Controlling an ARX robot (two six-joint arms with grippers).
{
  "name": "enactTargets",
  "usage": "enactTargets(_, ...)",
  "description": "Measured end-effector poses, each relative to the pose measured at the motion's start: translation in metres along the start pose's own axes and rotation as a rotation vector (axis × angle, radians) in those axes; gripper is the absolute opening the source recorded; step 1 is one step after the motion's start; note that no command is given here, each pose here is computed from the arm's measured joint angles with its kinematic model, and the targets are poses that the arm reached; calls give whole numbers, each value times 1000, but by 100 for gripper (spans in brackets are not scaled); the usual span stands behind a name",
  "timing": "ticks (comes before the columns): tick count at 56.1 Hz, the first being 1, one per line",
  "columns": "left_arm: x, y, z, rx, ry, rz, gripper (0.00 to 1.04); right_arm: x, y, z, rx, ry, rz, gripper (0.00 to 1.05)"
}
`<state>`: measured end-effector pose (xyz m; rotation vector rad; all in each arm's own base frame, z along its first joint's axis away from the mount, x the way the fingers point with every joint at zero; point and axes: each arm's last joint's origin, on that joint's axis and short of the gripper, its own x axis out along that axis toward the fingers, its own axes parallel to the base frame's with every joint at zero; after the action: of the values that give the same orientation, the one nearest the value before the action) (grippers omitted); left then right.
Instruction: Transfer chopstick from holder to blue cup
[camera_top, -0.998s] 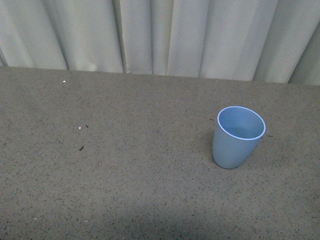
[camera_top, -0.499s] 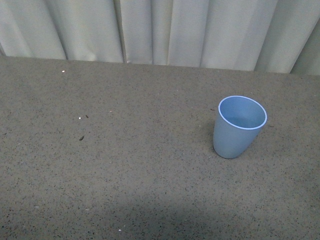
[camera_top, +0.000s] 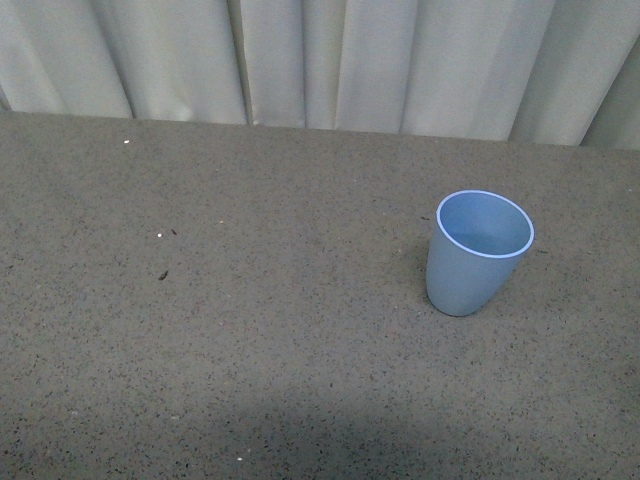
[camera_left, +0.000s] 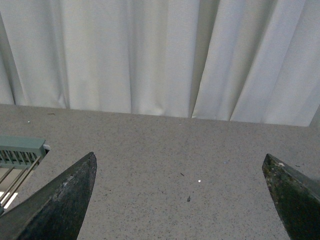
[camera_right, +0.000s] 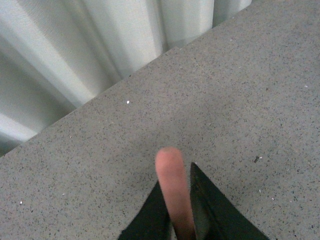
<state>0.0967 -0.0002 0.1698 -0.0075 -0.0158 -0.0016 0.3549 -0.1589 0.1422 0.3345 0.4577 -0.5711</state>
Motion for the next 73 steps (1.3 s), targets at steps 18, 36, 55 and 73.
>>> enactTargets(18,0,0,0,0,0,0,98,-18,-2,9,-13,-33,44,2)
enactTargets(36,0,0,0,0,0,0,98,-73,-4,58,-56,-159,78,2)
enactTargets(55,0,0,0,0,0,-1,98,-177,42,80,-40,-428,314,2)
enactTargets(73,0,0,0,0,0,0,98,-165,157,-14,60,-268,600,2)
